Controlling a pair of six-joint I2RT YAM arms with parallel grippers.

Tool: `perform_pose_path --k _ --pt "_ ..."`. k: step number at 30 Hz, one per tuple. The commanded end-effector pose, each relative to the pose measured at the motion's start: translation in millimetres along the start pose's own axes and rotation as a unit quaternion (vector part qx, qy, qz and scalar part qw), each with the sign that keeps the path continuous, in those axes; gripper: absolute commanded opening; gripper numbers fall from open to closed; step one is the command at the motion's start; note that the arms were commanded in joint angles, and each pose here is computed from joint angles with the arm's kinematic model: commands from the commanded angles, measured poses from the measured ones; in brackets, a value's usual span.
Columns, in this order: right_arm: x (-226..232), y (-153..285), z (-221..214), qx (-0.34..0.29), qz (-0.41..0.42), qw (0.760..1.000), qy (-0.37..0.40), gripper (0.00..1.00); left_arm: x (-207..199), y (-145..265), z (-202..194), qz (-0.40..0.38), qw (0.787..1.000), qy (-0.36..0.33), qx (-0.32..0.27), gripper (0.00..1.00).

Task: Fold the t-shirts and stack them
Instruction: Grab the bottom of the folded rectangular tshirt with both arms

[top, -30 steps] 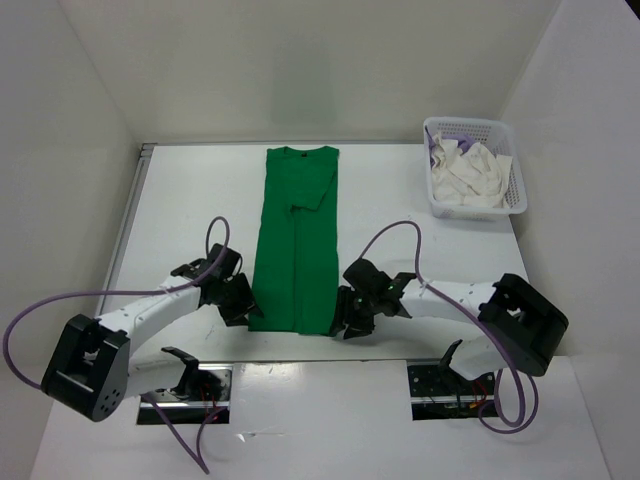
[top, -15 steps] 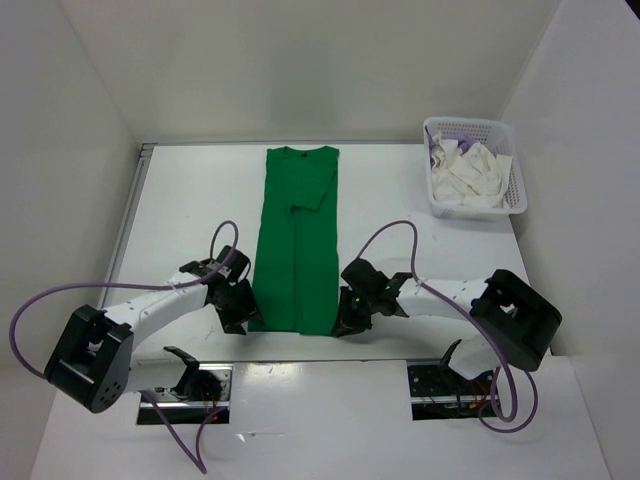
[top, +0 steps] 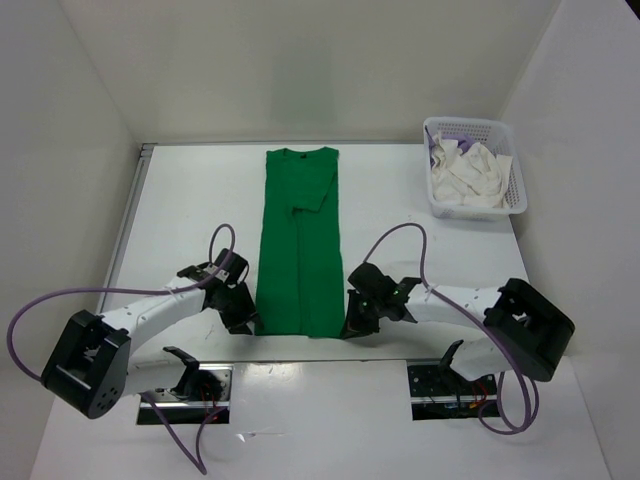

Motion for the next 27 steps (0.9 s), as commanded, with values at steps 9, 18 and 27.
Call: perform_pose_path --k 9,18,27 --pt "-10 14 -2 -0.014 -0.009 1.000 -0.013 0.08 -4 1 -7 -0.043 0.999 -0.018 0.018 0.28" --pt "-6 15 0 -0.015 -0.009 1.000 -0.008 0.08 -6 1 -18 -0.038 0.997 -0.041 0.047 0.57" --pt "-5 15 1 -0.017 -0.004 1.000 -0.007 0.08 -5 -6 -17 -0.041 0.998 -0.031 0.045 0.16"
Point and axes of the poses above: each gripper's point midway between its finger pads, its own y axis back along the fingers, its own x axis along the line the jaws close on, z = x × y, the point moved 8 cm from there along y, back along the fingers, and after that the axes turned 8 degrees about -y, right-handed, at the moved point
